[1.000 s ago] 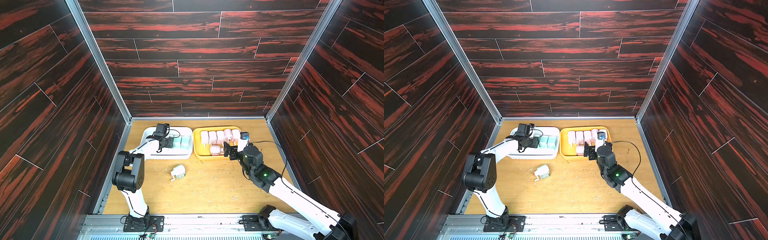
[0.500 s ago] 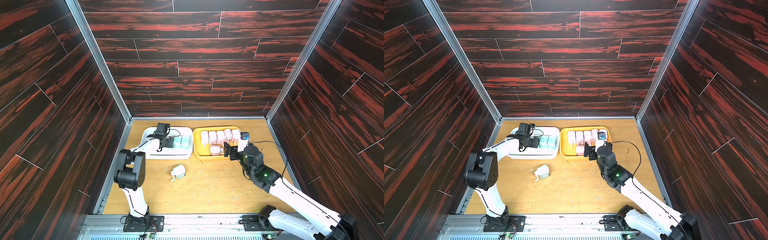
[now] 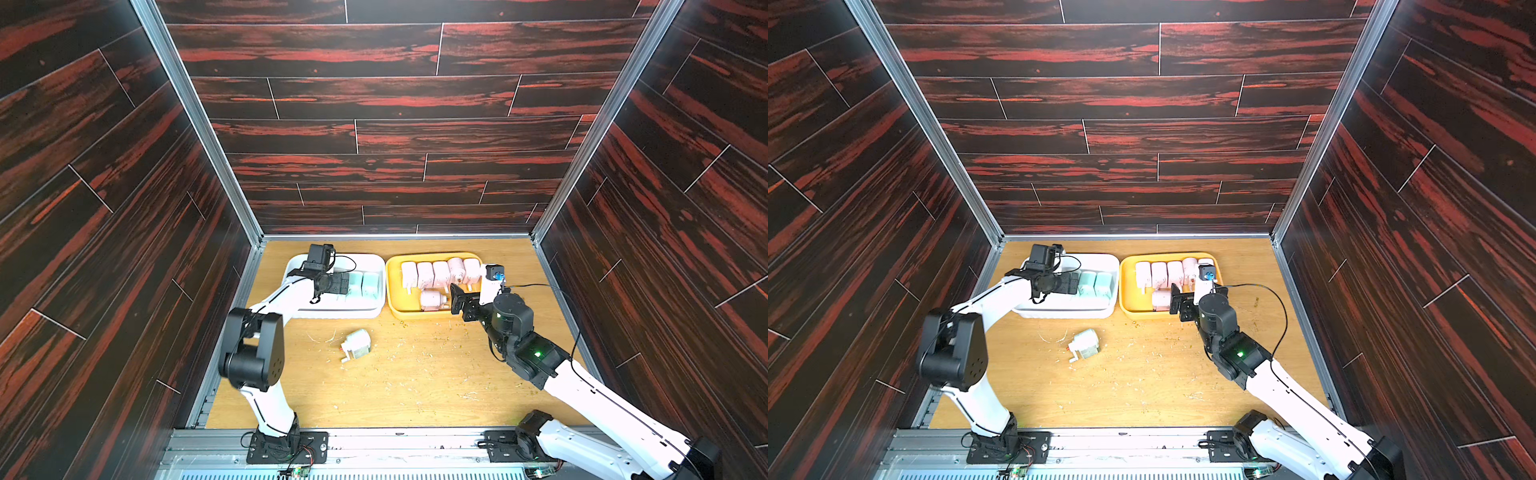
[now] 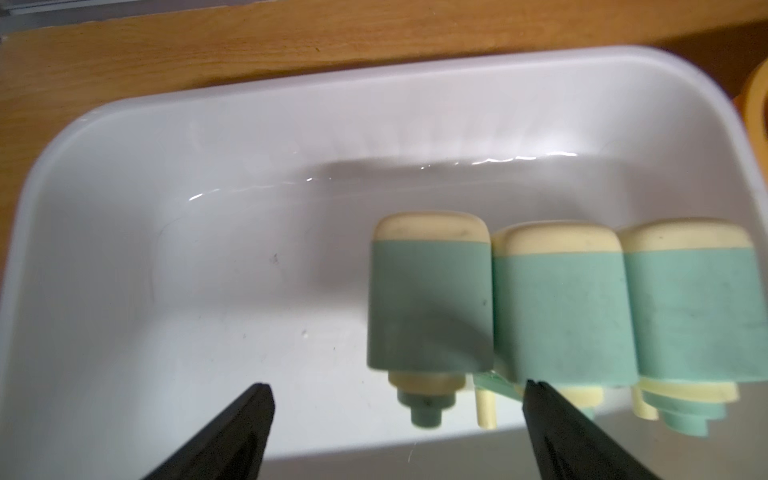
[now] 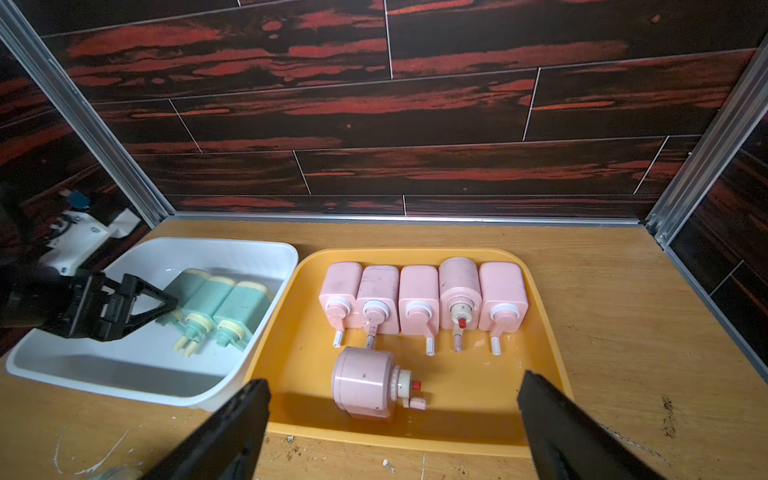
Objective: Place the pencil sharpeners by color into the storage box
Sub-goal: Place the pencil sharpener in the storage box, then pick up the pencil sharpener from the center of the board, then place the pencil sharpener in the storage box, then reset both arms
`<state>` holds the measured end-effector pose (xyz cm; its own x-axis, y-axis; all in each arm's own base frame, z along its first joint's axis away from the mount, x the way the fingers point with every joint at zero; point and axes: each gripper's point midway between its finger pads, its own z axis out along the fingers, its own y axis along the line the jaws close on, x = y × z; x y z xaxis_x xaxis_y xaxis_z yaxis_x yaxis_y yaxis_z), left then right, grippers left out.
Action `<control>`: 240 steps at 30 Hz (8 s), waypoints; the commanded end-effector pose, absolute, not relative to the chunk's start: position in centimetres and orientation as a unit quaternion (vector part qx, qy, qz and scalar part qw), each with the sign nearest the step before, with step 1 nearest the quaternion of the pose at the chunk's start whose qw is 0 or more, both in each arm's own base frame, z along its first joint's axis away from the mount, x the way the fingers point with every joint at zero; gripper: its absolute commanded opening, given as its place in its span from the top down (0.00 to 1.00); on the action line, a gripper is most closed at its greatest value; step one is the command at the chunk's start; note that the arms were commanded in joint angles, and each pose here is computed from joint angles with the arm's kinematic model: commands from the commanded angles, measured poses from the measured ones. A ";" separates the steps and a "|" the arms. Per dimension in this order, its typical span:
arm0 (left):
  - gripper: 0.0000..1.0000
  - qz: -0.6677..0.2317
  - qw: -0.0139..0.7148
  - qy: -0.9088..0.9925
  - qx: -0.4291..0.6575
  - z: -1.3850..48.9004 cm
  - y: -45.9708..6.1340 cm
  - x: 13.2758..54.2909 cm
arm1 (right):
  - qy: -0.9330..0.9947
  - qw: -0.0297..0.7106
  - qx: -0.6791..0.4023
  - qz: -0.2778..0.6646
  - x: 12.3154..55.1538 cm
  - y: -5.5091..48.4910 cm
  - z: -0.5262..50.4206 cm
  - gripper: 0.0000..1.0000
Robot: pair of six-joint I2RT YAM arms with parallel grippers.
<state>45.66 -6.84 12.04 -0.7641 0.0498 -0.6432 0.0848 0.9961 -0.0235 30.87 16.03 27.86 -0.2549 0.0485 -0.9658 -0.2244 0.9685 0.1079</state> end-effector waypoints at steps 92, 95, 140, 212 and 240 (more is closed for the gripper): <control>0.59 -0.073 0.253 0.944 0.200 9.3 -18.1 25.8 | 0.800 0.567 -0.087 0.173 31.4 19.6 25.7 0.02; 0.65 -0.078 0.252 0.944 0.200 9.7 -18.2 25.7 | 0.801 0.567 -0.088 0.173 31.4 19.7 25.6 0.02; 1.00 0.072 0.367 0.926 -0.042 18.1 -1.6 46.4 | 0.704 0.693 0.146 -0.054 32.6 2.7 23.4 0.02; 0.00 0.018 0.462 0.885 -0.053 9.7 4.0 40.6 | 0.730 0.681 0.009 -0.055 38.2 1.4 13.3 0.01; 0.00 -0.027 0.591 0.805 -0.047 9.7 2.6 40.3 | 0.731 0.681 0.007 -0.055 38.3 1.5 13.3 0.02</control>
